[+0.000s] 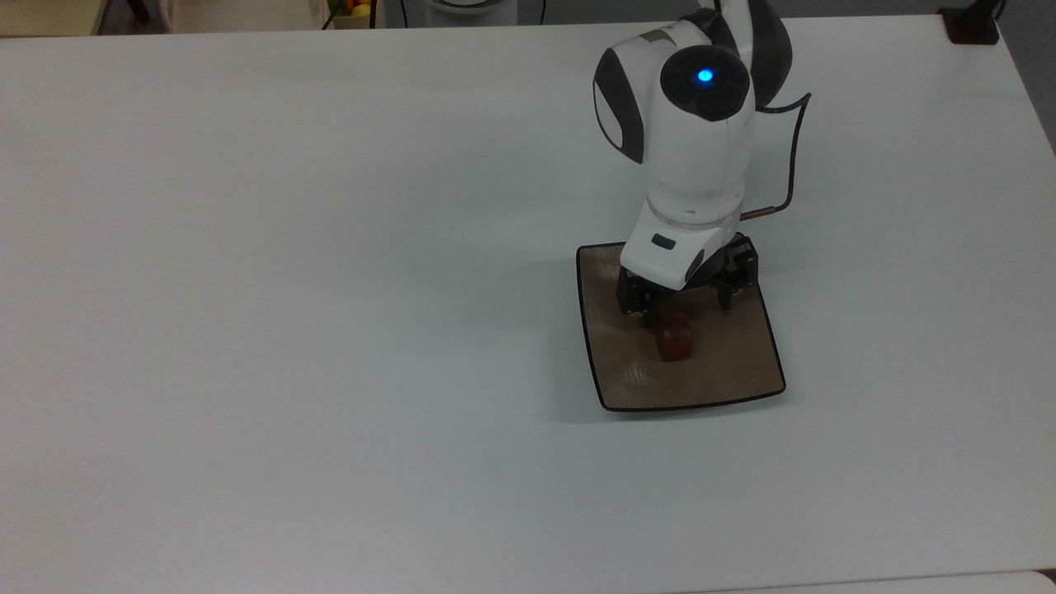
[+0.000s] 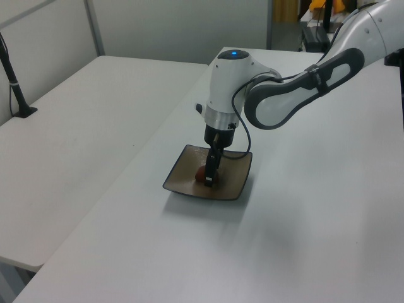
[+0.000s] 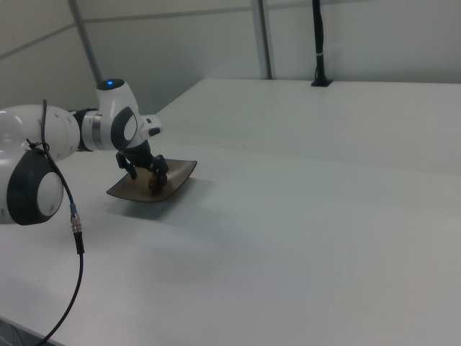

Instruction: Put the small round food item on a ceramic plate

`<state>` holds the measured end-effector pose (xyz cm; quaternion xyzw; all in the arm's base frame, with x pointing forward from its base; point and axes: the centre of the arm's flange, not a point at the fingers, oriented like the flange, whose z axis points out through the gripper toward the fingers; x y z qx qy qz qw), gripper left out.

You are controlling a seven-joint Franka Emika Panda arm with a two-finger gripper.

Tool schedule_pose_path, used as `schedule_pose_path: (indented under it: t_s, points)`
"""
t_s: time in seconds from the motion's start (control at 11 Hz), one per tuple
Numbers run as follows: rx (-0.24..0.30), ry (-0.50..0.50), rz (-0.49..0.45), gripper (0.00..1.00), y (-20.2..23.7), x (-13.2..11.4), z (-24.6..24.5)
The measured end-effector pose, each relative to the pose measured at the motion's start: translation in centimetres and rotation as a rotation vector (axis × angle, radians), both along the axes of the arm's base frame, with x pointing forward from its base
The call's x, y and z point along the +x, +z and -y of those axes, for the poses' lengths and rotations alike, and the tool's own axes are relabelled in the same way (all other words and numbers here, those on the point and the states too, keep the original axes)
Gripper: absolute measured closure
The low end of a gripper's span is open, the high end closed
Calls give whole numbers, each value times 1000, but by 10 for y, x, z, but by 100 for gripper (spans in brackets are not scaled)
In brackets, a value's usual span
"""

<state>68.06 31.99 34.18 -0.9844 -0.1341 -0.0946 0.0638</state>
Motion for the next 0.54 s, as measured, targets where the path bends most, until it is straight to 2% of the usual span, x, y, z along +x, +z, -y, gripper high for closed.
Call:
schedule_pose_path:
  t_s: [0.09, 0.27, 0.54]
  points:
    - [8, -8, 19, 0, 18, 1, 1]
    - [-11, -28, 2, 0, 69, -4, 16]
    - [-73, -71, -66, 0, 156, -30, 59]
